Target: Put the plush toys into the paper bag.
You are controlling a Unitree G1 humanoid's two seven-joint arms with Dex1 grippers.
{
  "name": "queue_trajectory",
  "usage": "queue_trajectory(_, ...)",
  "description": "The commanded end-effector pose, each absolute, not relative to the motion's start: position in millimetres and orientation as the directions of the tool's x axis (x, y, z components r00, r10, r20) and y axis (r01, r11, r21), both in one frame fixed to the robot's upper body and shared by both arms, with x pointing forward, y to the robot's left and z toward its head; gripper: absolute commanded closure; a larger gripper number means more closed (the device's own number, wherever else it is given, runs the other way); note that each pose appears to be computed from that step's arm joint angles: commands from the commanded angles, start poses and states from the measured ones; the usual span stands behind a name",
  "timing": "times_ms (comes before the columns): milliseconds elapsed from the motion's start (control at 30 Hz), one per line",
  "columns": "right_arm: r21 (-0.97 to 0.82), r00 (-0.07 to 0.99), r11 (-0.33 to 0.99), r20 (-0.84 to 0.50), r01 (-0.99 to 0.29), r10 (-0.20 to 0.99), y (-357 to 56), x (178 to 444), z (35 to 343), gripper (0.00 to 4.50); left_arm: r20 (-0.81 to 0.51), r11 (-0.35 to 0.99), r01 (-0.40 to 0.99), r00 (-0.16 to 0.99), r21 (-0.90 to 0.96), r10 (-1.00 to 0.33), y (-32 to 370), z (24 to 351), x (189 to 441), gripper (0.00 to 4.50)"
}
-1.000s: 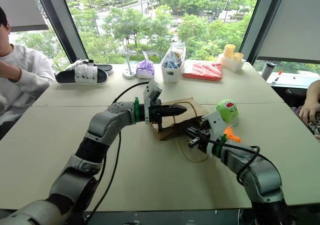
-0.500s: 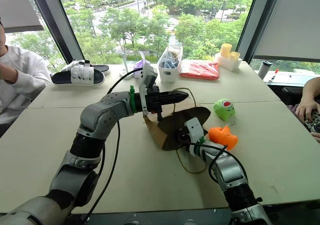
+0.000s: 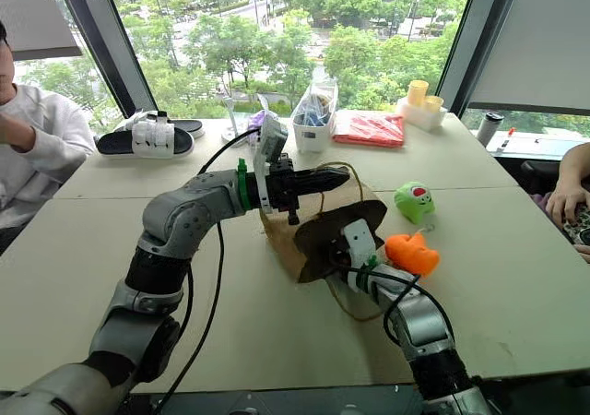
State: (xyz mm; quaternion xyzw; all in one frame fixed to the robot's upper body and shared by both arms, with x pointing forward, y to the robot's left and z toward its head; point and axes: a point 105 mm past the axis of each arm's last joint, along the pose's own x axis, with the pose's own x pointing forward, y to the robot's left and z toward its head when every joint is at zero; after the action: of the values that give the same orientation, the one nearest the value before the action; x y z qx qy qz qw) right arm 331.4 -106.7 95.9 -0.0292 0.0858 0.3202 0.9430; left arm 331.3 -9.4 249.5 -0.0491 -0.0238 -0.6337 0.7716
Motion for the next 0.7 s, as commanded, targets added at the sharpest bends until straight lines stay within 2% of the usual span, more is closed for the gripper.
queue_trajectory(33, 0.044, 0.759, 0.758, 0.013, -0.651, 0.651, -99.2, 308.5, 151.2, 4.47, 0.102, 0.203, 0.979, 0.202, -0.003, -0.974, -10.1, 249.5, 335.5, 4.5)
queue_trajectory(67, 0.061, 0.755, 0.752, 0.032, -0.656, 0.655, -99.6, 302.1, 157.6, 4.47, 0.099, 0.203, 0.979, 0.202, -0.002, -0.974, -10.8, 247.1, 336.2, 4.5)
queue_trajectory(167, 0.096, 0.754, 0.748, 0.058, -0.657, 0.655, -108.4, 283.6, 172.0, 3.67, 0.11, 0.197, 0.98, 0.196, 0.0, -0.974, -13.5, 245.6, 335.3, 4.5)
queue_trajectory(300, 0.205, 0.753, 0.725, 0.155, -0.658, 0.639, -130.5, 257.9, 195.6, 1.7, 0.127, 0.194, 0.981, 0.193, -0.005, -0.973, -15.4, 245.2, 335.1, 4.5)
queue_trajectory(400, 0.231, 0.849, 0.817, 0.161, -0.529, 0.504, -180.5, 257.7, 204.3, 0.15, 0.137, 0.18, 0.984, 0.179, -0.009, -0.974, -17.4, 245.3, 333.7, 4.5)
queue_trajectory(433, 0.218, 0.882, 0.855, 0.14, -0.47, 0.449, -197.7, 260.3, 204.0, 0.05, 0.139, 0.174, 0.985, 0.174, -0.01, -0.975, -18.1, 245.4, 333.2, 4.5)
queue_trajectory(567, 0.114, 0.956, 0.957, -0.09, -0.267, 0.278, -252.3, 277.4, 176.2, 0.05, 0.143, 0.153, 0.988, 0.153, -0.013, -0.978, -21.5, 245.1, 330.5, 4.5)
queue_trajectory(700, 0.004, 0.943, 0.971, -0.239, -0.238, 0.232, -263.1, 311.6, 139.9, 0.05, 0.138, 0.138, 0.99, 0.14, -0.019, -0.981, -21.4, 243.0, 327.3, 4.5)
